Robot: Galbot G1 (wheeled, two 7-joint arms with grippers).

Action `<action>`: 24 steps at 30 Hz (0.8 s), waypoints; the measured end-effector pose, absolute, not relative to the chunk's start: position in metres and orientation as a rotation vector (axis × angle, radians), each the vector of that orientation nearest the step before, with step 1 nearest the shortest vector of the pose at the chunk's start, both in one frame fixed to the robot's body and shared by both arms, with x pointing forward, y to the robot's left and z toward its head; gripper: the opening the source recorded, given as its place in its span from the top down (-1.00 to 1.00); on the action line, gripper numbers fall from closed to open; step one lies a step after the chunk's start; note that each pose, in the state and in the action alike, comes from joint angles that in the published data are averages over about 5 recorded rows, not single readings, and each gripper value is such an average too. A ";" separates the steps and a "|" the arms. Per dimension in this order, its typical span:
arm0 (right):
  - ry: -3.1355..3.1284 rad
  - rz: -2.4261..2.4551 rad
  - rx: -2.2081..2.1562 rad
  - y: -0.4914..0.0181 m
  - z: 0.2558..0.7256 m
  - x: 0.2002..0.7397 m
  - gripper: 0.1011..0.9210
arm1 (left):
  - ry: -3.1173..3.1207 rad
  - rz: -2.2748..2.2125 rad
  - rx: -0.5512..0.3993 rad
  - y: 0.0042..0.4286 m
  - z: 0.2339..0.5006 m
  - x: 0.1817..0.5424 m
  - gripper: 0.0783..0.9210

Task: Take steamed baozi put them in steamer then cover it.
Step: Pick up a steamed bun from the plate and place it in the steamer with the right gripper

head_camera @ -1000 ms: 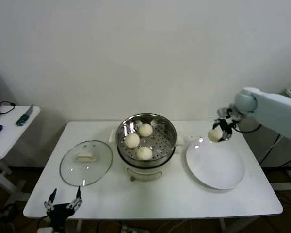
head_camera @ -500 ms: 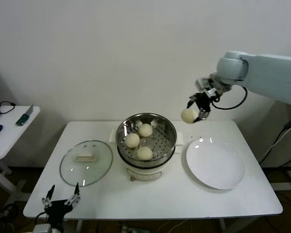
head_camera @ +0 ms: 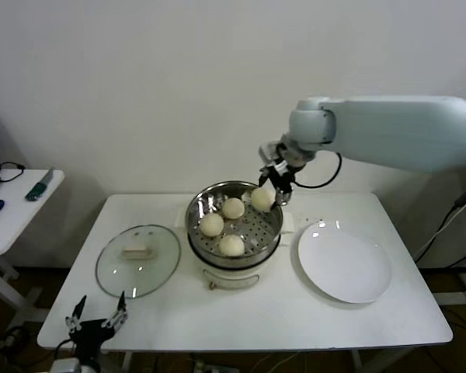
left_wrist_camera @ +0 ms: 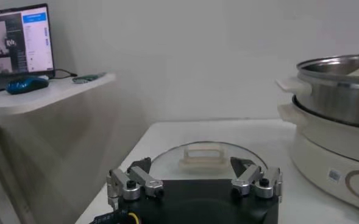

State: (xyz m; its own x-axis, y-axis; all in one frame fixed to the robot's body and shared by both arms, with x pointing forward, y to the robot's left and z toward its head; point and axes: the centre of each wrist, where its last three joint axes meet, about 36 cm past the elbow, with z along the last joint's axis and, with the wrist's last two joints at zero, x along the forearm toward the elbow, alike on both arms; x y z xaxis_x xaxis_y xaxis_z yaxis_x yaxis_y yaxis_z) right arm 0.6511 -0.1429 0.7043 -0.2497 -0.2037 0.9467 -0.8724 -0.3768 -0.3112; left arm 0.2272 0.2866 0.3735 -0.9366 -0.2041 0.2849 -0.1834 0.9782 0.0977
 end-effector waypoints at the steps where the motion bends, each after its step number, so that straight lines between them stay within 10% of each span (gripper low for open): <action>1: -1.312 1.677 1.483 -0.140 0.698 0.652 -0.50 | -2.828 -0.100 0.285 0.287 0.374 0.227 -0.77; 24: -1.229 1.691 1.477 -0.113 0.598 0.659 -0.51 | -2.823 -0.085 0.298 0.287 0.371 0.230 -0.77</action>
